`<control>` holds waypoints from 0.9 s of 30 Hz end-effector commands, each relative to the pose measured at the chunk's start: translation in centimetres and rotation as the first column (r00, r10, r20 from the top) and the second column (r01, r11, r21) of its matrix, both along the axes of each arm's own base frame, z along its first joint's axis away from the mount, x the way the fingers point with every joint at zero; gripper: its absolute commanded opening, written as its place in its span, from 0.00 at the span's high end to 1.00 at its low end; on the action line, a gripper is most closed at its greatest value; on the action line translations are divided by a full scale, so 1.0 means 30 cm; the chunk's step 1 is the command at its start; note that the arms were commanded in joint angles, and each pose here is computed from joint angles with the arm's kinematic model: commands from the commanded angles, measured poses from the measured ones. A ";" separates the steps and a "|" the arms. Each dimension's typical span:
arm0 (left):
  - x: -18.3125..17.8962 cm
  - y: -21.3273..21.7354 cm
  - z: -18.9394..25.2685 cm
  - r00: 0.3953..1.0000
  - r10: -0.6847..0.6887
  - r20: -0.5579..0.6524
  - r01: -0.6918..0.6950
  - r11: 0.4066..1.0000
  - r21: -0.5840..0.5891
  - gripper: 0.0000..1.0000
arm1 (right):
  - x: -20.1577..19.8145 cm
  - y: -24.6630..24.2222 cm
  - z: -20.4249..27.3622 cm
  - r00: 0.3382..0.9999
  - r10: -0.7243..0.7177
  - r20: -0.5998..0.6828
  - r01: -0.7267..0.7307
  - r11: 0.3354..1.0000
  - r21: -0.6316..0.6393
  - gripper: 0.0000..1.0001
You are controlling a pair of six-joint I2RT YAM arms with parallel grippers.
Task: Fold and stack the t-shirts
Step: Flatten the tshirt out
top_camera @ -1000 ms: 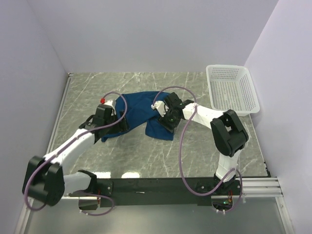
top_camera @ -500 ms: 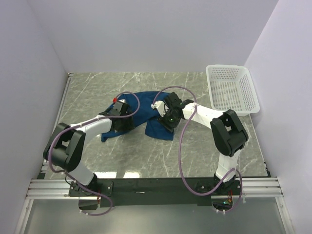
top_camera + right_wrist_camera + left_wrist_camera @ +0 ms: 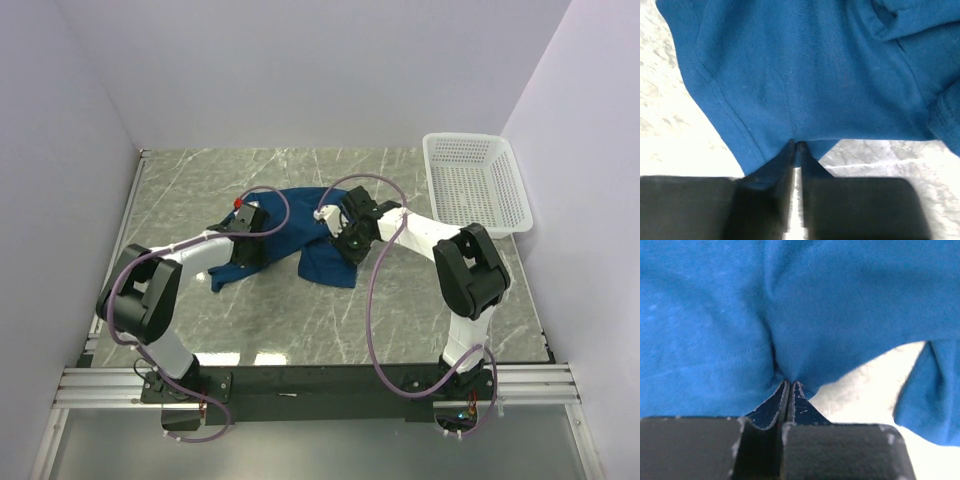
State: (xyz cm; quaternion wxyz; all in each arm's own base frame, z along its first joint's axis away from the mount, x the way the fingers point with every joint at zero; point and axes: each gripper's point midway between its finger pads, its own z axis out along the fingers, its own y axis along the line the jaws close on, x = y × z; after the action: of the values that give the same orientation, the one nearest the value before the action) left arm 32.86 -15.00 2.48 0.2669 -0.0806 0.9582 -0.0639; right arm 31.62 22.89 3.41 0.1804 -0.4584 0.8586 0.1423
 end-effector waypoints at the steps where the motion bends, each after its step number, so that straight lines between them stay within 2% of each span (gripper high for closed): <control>1: 0.057 -0.018 0.203 0.992 -0.017 0.129 0.023 0.999 -0.045 1.00 | 0.000 -0.014 0.003 0.999 -0.005 -0.034 0.006 0.999 0.032 0.96; 2: 0.080 -0.024 0.273 0.985 -0.014 0.172 0.026 0.998 -0.065 1.00 | -0.002 -0.018 0.007 0.999 -0.005 -0.031 0.007 0.999 0.040 1.00; 6: 0.107 -0.008 0.563 0.945 0.000 0.326 0.056 0.985 -0.163 1.00 | -0.022 -0.036 0.049 0.999 0.007 -0.033 -0.003 0.995 0.099 1.00; 11: 0.151 0.098 0.823 0.891 0.075 0.447 0.053 0.963 -0.265 1.00 | -0.059 -0.084 0.125 0.999 0.029 -0.020 -0.026 0.990 0.142 1.00; 14: 0.190 0.168 0.931 0.866 0.116 0.486 0.034 0.957 -0.288 1.00 | -0.155 -0.141 0.161 0.992 0.119 -0.036 -0.114 0.986 0.122 1.00; 16: 0.240 0.240 0.933 0.866 0.161 0.474 -0.014 0.954 -0.299 1.00 | -0.249 -0.202 0.156 0.980 0.187 -0.065 -0.180 0.979 0.099 1.00; 17: 0.264 0.267 0.950 0.860 0.181 0.478 -0.026 0.950 -0.312 1.00 | -0.272 -0.231 0.193 0.980 0.198 -0.022 -0.195 0.977 0.089 1.00; 19: 0.325 0.372 0.909 0.860 0.256 0.442 -0.101 0.934 -0.344 1.00 | -0.353 -0.321 0.173 0.975 0.217 -0.039 -0.215 0.976 0.047 1.00; 21: 0.389 0.460 0.885 0.846 0.325 0.423 -0.159 0.910 -0.382 1.00 | -0.405 -0.410 0.181 0.977 0.213 0.008 -0.213 0.977 0.006 1.00; 24: 0.469 0.463 0.871 0.855 0.327 0.403 -0.132 0.888 -0.440 0.99 | -0.473 -0.497 0.167 0.978 0.205 0.043 -0.202 0.977 -0.064 1.00; 26: 0.512 0.411 0.891 0.869 0.283 0.406 -0.052 0.868 -0.494 0.88 | -0.517 -0.513 0.168 0.974 0.220 0.046 -0.217 0.974 -0.067 1.00; 27: 0.543 0.386 0.835 0.893 0.273 0.358 -0.050 0.850 -0.524 0.83 | -0.542 -0.505 0.162 0.967 0.250 0.038 -0.249 0.968 -0.045 1.00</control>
State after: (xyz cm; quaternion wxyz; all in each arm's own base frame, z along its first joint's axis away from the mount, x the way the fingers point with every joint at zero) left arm 46.65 -0.13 23.69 0.4198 -0.2596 0.8432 -0.2131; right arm 17.92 9.06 8.95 0.2038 -0.5335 0.8092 0.1383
